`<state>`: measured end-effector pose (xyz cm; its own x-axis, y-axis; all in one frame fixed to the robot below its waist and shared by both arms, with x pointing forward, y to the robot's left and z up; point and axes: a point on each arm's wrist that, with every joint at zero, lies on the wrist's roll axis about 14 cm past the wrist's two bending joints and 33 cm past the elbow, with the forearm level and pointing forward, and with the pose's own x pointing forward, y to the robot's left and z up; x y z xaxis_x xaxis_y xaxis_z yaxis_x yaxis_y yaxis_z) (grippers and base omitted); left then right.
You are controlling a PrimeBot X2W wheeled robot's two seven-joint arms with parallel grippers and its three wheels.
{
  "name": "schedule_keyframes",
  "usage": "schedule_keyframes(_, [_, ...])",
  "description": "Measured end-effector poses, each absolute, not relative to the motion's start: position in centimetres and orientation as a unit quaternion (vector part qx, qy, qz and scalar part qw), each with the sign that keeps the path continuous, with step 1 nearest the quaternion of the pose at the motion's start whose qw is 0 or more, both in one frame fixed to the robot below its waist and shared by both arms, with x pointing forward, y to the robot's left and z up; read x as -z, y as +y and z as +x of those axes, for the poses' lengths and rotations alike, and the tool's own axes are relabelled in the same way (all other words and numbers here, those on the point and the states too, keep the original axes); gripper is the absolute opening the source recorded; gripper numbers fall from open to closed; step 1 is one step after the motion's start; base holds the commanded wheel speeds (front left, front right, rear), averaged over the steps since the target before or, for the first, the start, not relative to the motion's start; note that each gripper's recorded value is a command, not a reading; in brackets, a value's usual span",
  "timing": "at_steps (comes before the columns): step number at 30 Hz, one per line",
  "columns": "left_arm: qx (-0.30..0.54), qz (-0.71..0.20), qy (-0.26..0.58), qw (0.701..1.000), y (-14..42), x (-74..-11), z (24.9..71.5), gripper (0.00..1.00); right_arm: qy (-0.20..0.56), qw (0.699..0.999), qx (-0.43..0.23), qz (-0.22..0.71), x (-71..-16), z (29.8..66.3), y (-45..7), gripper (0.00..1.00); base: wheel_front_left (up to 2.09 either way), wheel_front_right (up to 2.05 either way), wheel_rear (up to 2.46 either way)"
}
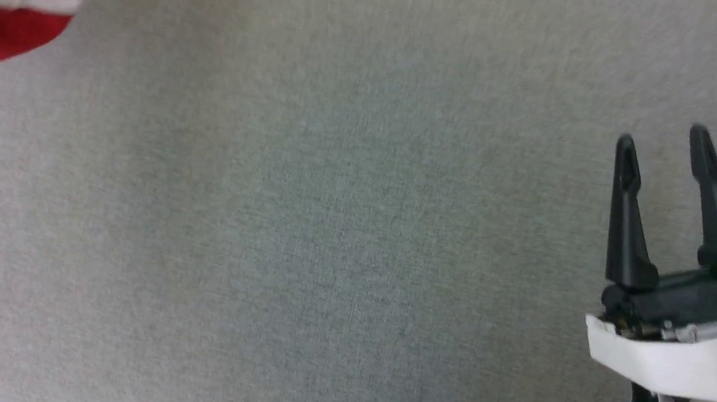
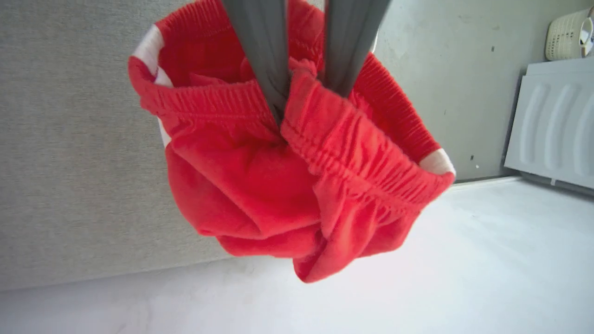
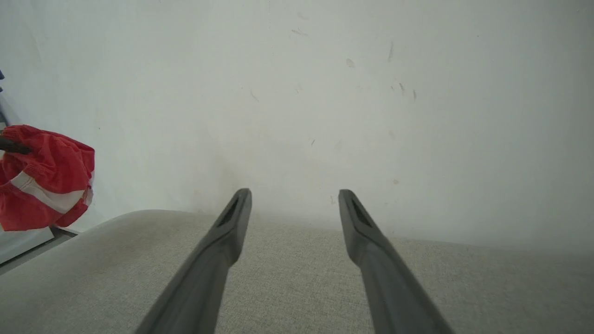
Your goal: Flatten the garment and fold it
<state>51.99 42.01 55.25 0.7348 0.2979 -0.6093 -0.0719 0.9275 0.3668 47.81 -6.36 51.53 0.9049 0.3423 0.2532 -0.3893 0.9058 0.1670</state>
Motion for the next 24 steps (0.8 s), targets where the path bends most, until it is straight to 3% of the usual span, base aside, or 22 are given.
schedule_keyframes(6, [-0.004,0.206,0.268,0.941,34.3,-61.8,53.4,0.0,-0.117,0.974,-0.162,0.11,-53.6,45.4,-8.7,1.0,0.0,0.0,0.0])
schedule_keyframes(11, [0.101,0.225,0.219,0.944,26.0,-64.4,53.5,0.0,-0.135,0.975,-0.141,0.106,-55.6,43.6,-10.5,1.0,0.0,0.0,0.0])
schedule_keyframes(17, [0.238,0.247,0.182,0.922,15.1,-64.2,53.5,0.0,-0.153,0.978,-0.102,0.093,-57.2,41.7,-13.5,1.0,0.0,0.0,0.0])
schedule_keyframes(24, [0.396,0.252,0.172,0.866,2.4,-60.3,51.2,0.0,-0.161,0.984,-0.038,0.069,-57.9,39.3,-18.0,1.0,0.0,0.0,0.0])
